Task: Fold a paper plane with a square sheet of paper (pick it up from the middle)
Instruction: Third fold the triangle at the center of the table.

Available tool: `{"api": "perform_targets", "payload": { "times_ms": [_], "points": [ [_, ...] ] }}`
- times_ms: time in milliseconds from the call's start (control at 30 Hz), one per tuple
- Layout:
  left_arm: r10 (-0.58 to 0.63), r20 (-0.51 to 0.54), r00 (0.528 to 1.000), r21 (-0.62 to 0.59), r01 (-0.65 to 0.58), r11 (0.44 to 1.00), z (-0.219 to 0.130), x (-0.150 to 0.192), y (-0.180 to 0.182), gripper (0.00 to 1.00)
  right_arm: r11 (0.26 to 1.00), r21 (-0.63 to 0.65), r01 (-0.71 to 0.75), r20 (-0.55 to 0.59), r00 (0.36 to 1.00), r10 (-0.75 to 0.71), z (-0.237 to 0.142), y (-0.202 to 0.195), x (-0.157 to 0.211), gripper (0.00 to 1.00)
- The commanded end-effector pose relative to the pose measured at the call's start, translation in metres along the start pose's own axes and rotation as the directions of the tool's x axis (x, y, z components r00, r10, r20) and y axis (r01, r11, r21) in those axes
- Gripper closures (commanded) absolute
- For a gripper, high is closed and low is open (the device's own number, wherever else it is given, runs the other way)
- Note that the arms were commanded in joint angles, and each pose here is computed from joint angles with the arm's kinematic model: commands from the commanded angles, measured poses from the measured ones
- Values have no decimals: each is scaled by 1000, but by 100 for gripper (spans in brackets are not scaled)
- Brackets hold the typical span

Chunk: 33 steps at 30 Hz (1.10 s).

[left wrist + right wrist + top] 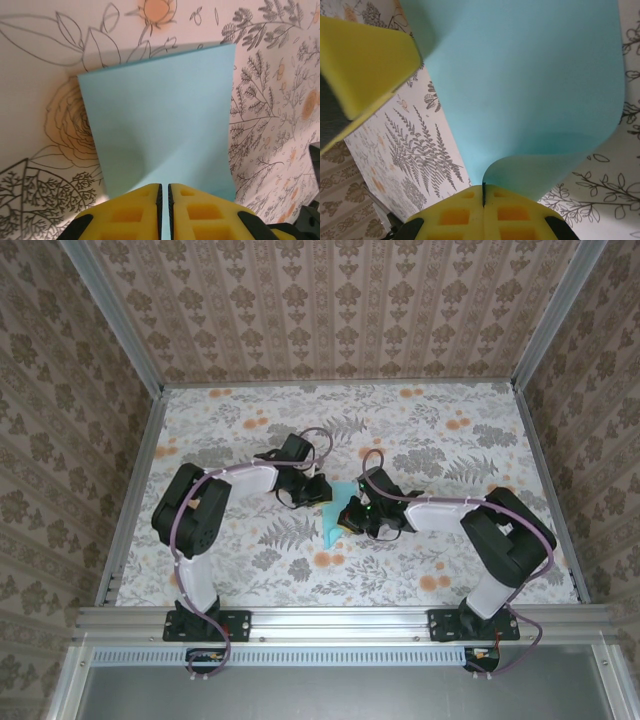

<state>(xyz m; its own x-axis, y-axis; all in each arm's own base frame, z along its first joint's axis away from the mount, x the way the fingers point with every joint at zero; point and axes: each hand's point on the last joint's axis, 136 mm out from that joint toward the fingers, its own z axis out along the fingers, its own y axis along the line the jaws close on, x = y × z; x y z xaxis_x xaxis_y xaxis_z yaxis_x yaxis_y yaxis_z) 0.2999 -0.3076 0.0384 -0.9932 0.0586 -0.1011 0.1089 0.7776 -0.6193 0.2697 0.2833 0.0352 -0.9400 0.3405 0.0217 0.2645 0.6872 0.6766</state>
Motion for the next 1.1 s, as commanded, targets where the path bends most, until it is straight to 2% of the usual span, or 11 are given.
{"api": "perform_targets", "payload": {
  "times_ms": [0,467,1067],
  "points": [
    [14,19,1000,-12,-14,1000,-10,-8,2,87,1000,-15,16,16,1000,-16,5,10,-6,98],
    [-25,-45,999,-46,22,999,11,0,21,89,999,-10,31,11,999,-31,16,12,-12,97],
    [-33,-58,998,-60,29,998,13,4,26,90,999,4,42,-12,999,-42,22,9,-10,97]
  ]
}}
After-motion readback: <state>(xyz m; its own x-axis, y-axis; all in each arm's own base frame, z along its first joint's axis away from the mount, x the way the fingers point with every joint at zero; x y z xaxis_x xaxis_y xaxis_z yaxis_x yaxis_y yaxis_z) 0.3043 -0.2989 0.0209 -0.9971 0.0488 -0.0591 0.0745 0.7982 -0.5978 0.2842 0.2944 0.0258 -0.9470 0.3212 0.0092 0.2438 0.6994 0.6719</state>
